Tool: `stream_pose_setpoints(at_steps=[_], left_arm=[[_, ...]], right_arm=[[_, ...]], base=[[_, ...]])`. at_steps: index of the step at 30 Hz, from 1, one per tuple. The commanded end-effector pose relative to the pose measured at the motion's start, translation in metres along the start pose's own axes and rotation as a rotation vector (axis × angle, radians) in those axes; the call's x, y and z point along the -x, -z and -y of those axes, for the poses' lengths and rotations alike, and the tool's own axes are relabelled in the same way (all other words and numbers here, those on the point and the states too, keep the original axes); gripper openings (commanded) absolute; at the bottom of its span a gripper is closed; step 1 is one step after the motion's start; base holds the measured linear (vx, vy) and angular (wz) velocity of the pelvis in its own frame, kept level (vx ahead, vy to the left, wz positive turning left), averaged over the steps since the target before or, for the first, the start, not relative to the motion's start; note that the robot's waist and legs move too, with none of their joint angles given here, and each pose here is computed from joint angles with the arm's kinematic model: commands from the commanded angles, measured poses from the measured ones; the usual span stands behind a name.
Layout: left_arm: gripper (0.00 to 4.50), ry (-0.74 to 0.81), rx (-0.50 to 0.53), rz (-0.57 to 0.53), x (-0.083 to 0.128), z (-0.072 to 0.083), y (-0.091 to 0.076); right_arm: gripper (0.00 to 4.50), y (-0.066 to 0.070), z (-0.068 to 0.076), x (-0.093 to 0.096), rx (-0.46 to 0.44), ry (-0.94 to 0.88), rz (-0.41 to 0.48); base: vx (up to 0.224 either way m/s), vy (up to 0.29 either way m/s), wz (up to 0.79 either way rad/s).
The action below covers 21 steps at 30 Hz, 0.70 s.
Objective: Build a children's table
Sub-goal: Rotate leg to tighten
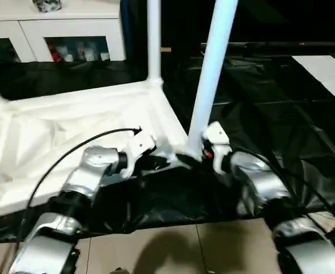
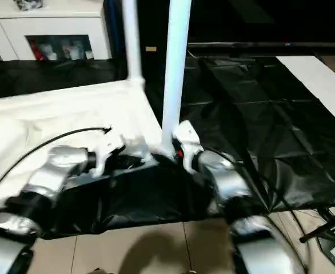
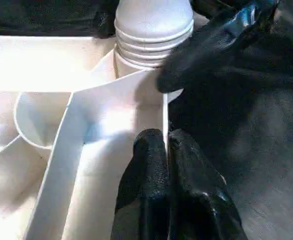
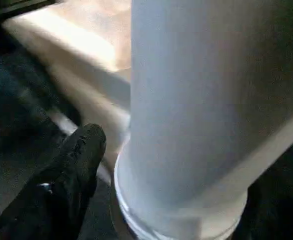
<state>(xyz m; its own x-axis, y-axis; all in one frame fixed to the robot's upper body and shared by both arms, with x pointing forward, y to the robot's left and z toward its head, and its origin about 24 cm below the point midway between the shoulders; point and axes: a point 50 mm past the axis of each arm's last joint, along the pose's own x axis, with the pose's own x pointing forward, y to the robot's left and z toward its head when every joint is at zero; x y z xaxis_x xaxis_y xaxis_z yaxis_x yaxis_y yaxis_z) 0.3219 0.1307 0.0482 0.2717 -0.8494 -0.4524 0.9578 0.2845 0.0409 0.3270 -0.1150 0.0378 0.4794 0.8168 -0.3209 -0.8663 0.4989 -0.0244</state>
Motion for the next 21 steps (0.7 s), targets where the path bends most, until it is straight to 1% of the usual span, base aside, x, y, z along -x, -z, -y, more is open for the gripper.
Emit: stream_pose_setpoints(at_steps=[1,3,4,5,6,7,8,9,10,14,15,19,21], left_arm=[[0.00,0.131,-0.040,0.054,-0.011,0.012,-0.011],[0.00,0.151,-0.030,0.048,-0.006,0.011,-0.010],[0.00,0.159,-0.030,0.044,-0.005,0.010,-0.009],[0.00,0.176,-0.030,0.038,-0.002,0.010,-0.008],[0.00,0.189,-0.028,0.034,0.000,0.009,-0.008],[0.00,0.203,-0.027,0.032,0.001,0.009,-0.007],[0.00,0.203,-0.027,0.032,0.001,0.009,-0.007],[0.00,0.212,-0.027,0.029,0.003,0.009,-0.007],[0.00,0.227,-0.027,0.024,0.004,0.009,-0.007],[0.00,0.245,-0.027,0.020,0.004,0.009,-0.007],[0.00,0.247,-0.027,0.020,0.004,0.009,-0.007],[0.00,0.237,-0.016,0.037,0.003,0.009,-0.008],[0.00,0.185,-0.008,0.046,-0.001,0.008,-0.009]], right_arm=[[3.89,-0.002,-0.020,-0.007,0.047,-0.201,0.003],[3.89,-0.001,-0.020,-0.001,0.055,-0.258,-0.006],[3.73,-0.001,-0.021,0.001,0.058,-0.279,-0.010],[3.73,0.000,-0.022,0.005,0.064,-0.321,-0.020],[3.56,0.000,-0.022,0.007,0.066,-0.350,-0.029],[3.56,0.000,-0.023,0.010,0.069,-0.379,-0.036],[3.53,0.000,-0.023,0.010,0.069,-0.379,-0.036],[3.36,0.001,-0.023,0.012,0.071,-0.396,-0.042],[3.36,0.001,-0.024,0.012,0.071,-0.410,-0.045],[3.05,0.002,-0.024,0.013,0.072,-0.430,-0.055],[2.89,0.002,-0.025,0.013,0.073,-0.433,-0.056],[2.76,0.002,-0.027,0.013,0.064,-0.449,-0.051],[2.74,0.001,-0.027,0.010,0.048,-0.424,-0.034]], base=[[0.000,0.000,0.00],[0.000,0.000,0.00],[0.000,0.000,0.00],[0.000,0.000,0.00],[0.000,0.000,0.00],[0.000,0.000,0.00],[0.000,0.000,0.00],[0.000,0.000,0.00],[0.000,0.000,0.00],[0.000,0.000,0.00],[0.000,0.000,0.00],[0.000,0.000,0.00],[0.000,0.000,0.00]])
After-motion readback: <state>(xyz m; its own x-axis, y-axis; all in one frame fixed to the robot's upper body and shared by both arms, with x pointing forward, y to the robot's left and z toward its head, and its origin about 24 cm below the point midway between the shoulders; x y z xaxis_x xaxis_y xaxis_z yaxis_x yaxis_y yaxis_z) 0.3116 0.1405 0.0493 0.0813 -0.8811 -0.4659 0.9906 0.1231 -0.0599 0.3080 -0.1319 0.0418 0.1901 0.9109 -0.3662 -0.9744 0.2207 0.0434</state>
